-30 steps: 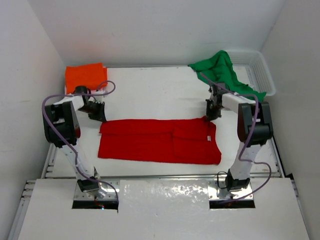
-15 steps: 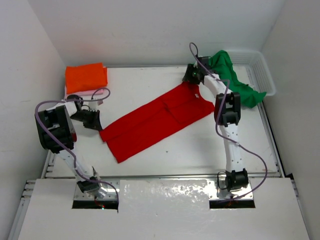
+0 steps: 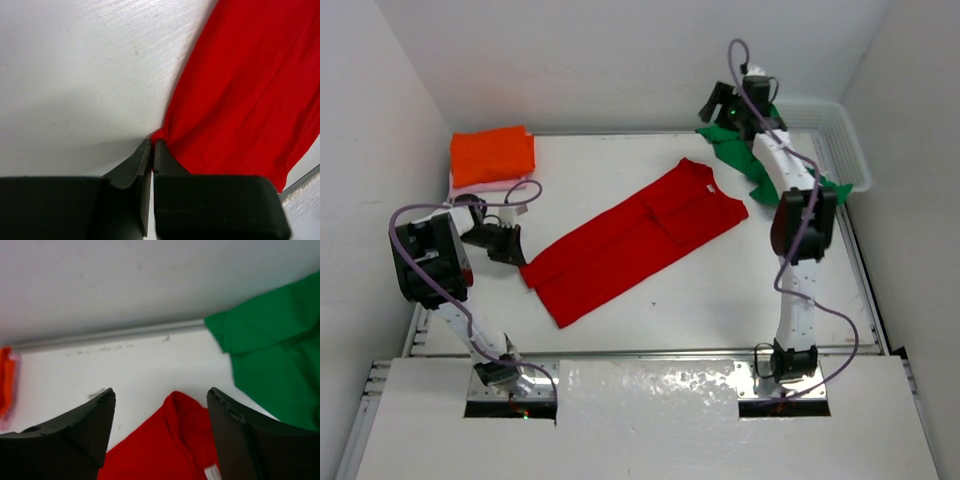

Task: Fold and stack the t-shirts
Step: Rotate the tshirt 90 degrees

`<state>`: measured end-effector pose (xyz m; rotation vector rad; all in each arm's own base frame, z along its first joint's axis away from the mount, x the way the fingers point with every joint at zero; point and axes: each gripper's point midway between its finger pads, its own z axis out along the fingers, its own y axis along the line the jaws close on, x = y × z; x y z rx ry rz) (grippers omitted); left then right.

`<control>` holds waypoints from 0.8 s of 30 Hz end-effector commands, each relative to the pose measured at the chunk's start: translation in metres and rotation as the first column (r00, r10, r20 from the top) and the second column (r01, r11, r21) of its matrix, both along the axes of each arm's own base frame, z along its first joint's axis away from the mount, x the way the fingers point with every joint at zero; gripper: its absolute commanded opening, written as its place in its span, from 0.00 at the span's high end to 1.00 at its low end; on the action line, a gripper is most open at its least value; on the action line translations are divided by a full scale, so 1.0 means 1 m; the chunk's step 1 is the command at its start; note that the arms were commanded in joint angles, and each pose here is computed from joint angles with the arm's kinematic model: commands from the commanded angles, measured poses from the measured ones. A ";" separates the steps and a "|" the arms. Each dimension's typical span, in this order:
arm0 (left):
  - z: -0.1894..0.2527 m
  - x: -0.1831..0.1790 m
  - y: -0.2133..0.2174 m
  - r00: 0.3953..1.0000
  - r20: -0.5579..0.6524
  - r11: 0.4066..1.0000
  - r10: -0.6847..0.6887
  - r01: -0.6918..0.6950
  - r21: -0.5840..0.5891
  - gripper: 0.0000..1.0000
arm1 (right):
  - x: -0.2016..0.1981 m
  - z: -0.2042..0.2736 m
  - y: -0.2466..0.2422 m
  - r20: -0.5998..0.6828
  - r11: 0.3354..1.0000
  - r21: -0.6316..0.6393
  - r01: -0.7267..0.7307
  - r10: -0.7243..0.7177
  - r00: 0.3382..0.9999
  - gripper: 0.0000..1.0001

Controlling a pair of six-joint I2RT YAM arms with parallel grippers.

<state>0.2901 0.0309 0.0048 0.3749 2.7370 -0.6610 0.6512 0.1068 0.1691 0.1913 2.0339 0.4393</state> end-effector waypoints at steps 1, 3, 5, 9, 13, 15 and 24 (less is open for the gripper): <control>-0.001 -0.005 0.007 1.000 0.017 0.999 -0.025 0.024 0.030 0.99 | -0.033 0.073 -0.049 0.068 0.990 -0.038 0.134 -0.131 0.989 0.31; 0.000 -0.007 0.007 0.999 0.024 0.999 -0.027 0.027 0.035 0.99 | -0.058 0.051 -0.054 -0.010 0.986 -0.078 0.145 -0.147 0.989 0.62; 0.004 -0.007 0.007 0.999 0.041 0.999 -0.033 0.031 0.041 0.99 | -0.101 0.011 -0.062 -0.140 0.978 -0.106 0.180 -0.194 0.971 0.81; 0.007 -0.012 0.010 0.997 0.054 0.997 -0.052 0.048 0.066 1.00 | -0.161 -0.038 -0.074 -0.274 0.961 -0.149 0.234 -0.268 0.924 0.90; 0.011 -0.012 0.018 0.997 0.069 0.995 -0.046 0.040 0.094 0.94 | -0.204 -0.071 -0.094 -0.331 0.922 -0.233 0.310 -0.375 0.866 0.83; 0.017 -0.007 0.020 0.995 0.091 0.996 -0.028 0.021 0.086 0.79 | -0.208 -0.081 -0.095 -0.346 0.917 -0.247 0.312 -0.385 0.856 0.82; 0.050 0.015 0.024 0.984 0.177 0.999 -0.008 -0.001 0.049 0.57 | -0.194 -0.150 -0.062 -0.511 0.952 -0.213 0.218 -0.299 0.806 0.77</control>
